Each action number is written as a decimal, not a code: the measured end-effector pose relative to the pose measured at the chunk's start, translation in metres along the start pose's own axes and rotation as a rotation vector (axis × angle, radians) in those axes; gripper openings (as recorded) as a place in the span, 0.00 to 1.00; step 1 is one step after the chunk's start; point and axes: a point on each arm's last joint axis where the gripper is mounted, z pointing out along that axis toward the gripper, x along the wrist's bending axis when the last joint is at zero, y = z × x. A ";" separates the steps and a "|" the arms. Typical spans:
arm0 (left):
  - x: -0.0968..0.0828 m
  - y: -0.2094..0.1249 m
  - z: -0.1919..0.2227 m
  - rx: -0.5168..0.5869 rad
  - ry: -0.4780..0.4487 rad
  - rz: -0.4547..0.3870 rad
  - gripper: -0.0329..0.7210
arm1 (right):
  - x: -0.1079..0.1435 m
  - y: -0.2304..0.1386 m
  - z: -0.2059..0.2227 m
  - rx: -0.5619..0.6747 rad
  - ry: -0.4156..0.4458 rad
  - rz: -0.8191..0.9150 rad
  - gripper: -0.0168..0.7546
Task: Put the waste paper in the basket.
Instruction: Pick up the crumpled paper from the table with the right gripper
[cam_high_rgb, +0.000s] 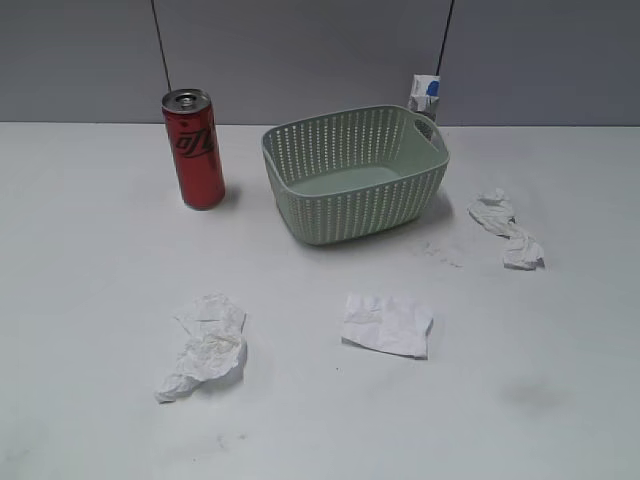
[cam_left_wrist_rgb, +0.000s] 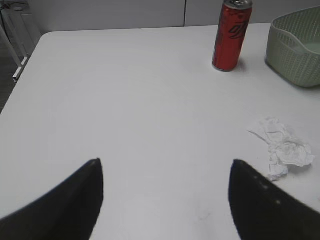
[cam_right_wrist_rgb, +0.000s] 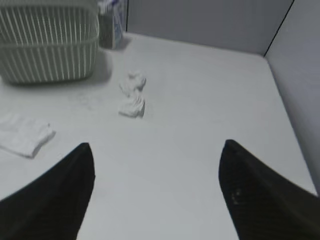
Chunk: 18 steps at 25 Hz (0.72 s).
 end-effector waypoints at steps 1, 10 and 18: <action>0.000 0.000 0.000 0.000 0.000 0.000 0.83 | -0.001 0.006 0.001 -0.043 -0.007 -0.003 0.78; 0.000 0.000 0.000 0.000 0.000 0.000 0.83 | -0.011 0.045 0.052 -0.069 -0.035 0.007 0.78; 0.000 0.000 0.000 0.000 0.000 0.000 0.83 | -0.019 0.082 0.141 0.171 -0.004 0.071 0.78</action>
